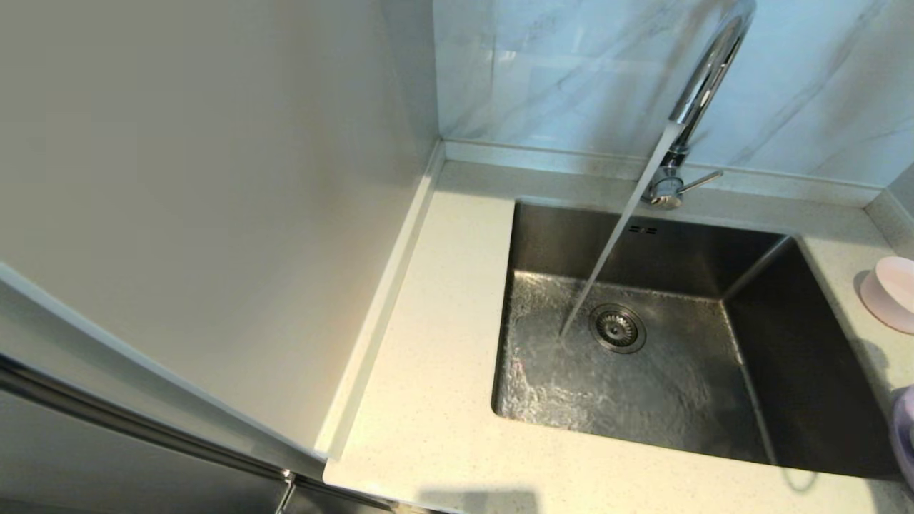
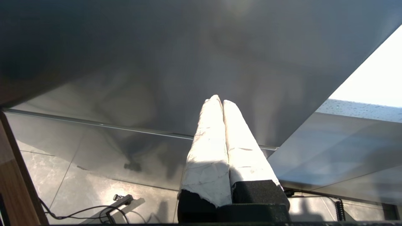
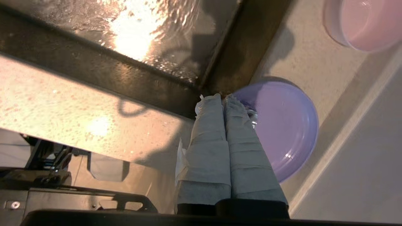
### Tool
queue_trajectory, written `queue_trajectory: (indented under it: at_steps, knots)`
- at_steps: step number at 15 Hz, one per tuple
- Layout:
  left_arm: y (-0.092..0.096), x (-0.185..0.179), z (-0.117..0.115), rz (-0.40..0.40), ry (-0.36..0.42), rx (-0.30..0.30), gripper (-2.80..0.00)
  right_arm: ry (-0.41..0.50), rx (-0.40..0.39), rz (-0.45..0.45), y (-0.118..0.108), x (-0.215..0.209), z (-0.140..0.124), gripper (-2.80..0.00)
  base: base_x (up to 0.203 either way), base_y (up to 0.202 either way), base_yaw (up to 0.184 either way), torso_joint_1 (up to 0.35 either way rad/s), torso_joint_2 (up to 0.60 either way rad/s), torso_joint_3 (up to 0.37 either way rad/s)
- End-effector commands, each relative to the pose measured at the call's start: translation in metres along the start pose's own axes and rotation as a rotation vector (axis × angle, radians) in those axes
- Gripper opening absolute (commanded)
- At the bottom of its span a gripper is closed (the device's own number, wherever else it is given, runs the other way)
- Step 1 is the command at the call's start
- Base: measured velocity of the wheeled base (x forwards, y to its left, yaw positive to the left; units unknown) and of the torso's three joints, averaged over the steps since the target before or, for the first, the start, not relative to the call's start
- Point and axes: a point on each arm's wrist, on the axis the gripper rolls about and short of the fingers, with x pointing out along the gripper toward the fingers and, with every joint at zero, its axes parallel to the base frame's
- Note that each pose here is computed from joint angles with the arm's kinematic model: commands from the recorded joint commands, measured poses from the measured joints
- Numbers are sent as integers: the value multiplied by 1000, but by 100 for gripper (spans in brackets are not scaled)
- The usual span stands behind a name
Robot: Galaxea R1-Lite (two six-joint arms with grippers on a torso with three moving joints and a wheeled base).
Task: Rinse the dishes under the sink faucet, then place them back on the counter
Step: Pick up the bowl
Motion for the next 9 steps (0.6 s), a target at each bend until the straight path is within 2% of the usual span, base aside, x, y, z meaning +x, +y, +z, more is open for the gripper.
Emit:
queue_trajectory:
  at_steps: [1,4,5,9]
  knots:
    - [0,0,0,1,0,0,-280,35,43,-26,-12,6,-1,-280,0,0,0,0,0,0]
    - [0,0,0,1,0,0,-280,88,65,-78,-27,19,3,-280,0,0,0,0,0,0]
    - [0,0,0,1,0,0,-280,107,51,-97,-33,23,3,0,0,0,0,0,0,0]
    - [0,0,0,1,0,0,-280,141,67,-116,-48,34,3,0,0,0,0,0,0,0]
